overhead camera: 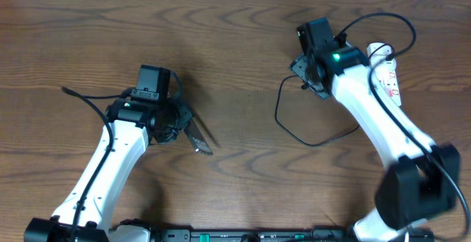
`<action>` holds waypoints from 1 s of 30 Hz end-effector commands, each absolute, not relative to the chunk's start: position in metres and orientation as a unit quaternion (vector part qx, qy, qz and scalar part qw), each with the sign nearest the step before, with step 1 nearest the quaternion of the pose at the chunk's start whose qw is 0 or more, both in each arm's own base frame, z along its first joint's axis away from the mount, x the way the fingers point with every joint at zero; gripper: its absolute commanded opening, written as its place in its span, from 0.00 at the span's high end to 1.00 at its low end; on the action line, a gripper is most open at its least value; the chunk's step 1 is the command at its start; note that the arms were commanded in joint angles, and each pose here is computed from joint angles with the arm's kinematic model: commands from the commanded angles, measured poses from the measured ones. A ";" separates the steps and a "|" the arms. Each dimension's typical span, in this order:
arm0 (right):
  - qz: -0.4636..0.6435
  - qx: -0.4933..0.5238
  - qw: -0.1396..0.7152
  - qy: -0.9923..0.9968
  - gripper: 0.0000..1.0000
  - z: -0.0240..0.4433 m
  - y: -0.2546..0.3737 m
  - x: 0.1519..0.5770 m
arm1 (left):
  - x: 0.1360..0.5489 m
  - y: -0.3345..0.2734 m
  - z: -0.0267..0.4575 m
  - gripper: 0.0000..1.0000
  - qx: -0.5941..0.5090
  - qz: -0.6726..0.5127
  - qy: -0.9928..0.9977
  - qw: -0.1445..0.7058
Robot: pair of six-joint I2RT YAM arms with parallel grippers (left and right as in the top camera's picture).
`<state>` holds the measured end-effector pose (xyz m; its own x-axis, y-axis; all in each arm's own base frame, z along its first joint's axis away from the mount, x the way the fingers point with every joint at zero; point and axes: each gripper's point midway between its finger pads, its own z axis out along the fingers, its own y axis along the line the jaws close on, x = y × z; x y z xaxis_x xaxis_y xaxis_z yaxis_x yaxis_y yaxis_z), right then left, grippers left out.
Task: Plug charger to phone and switch on socket
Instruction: 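Grasp the black cable near its USB-C plug with the right gripper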
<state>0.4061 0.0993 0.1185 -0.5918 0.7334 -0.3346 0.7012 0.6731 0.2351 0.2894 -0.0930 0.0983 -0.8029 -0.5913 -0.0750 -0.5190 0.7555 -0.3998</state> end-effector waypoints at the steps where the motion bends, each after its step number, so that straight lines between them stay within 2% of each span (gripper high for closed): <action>1: 0.019 0.504 0.199 0.840 0.30 0.097 0.074 0.426 | 0.291 -0.096 0.102 0.93 -0.288 -0.194 0.932 0.100; 5: -0.009 0.553 0.167 0.816 0.37 0.059 0.046 0.430 | 0.291 -0.096 0.102 0.93 -0.288 -0.194 0.932 0.100; 8: -0.021 0.570 0.158 0.806 0.37 0.038 0.028 0.435 | 0.291 -0.096 0.102 0.93 -0.288 -0.194 0.932 0.100; 19: -0.002 0.581 0.175 0.795 0.37 0.014 0.012 0.460 | 0.291 -0.096 0.102 0.93 -0.288 -0.194 0.932 0.100; 21: -0.032 0.581 0.190 0.791 0.45 0.013 0.002 0.458 | 0.291 -0.096 0.102 0.92 -0.288 -0.194 0.933 0.100; 23: -0.042 0.580 0.193 0.790 0.48 0.012 -0.001 0.457 | 0.291 -0.096 0.102 0.93 -0.288 -0.194 0.933 0.100; 24: -0.044 0.580 0.192 0.791 0.57 0.010 -0.001 0.456 | 0.291 -0.096 0.102 0.93 -0.288 -0.194 0.933 0.100; 27: -0.048 0.570 0.189 0.798 0.73 0.006 0.002 0.456 | 0.291 -0.096 0.102 0.93 -0.288 -0.194 0.932 0.100; 30: -0.053 0.555 0.185 0.809 0.75 -0.001 0.007 0.455 | 0.291 -0.096 0.102 0.93 -0.288 -0.194 0.932 0.100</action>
<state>0.4518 0.0062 0.0058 -0.2818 0.9034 -0.3231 0.9274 0.3428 0.1495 0.2894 -0.0940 0.0987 -0.8042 -0.5900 -0.0716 -0.5174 0.7543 -0.4042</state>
